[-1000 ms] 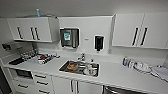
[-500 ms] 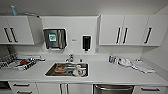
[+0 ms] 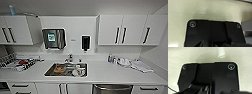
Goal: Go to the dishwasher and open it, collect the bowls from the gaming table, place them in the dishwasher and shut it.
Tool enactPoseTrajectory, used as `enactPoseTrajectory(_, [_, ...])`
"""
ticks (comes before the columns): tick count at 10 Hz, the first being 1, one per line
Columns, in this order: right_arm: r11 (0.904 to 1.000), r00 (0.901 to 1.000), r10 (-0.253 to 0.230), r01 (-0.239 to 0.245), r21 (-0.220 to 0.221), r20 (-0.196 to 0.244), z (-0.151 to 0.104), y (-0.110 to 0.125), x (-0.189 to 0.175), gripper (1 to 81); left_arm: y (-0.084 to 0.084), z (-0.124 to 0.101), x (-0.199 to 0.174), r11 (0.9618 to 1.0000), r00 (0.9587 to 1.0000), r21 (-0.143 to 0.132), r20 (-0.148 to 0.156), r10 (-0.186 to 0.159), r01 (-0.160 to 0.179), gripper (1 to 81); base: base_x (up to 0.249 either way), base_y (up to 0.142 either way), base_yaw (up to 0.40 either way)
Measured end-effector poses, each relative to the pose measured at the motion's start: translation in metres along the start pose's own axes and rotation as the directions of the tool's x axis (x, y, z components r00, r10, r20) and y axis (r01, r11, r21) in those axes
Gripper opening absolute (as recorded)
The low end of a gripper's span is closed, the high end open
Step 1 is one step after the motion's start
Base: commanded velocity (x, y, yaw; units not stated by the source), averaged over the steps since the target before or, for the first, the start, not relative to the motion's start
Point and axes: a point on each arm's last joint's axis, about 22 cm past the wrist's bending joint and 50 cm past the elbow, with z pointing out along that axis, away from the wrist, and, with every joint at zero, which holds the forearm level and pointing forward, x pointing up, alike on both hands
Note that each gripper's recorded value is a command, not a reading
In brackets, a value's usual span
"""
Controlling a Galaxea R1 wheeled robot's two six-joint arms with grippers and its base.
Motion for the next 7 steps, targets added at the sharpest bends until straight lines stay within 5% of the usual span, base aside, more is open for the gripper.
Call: enactPoseTrajectory(7, [0.9998, 0.9998, -0.002, 0.002, -0.018, 0.018, -0.004, 0.014, -0.011, 81.1, -0.003, -0.002, -0.011, 1.0, 1.0, 0.003, 0.009, -0.002, 0.002, 81.1, 0.032, 0.0, 0.0])
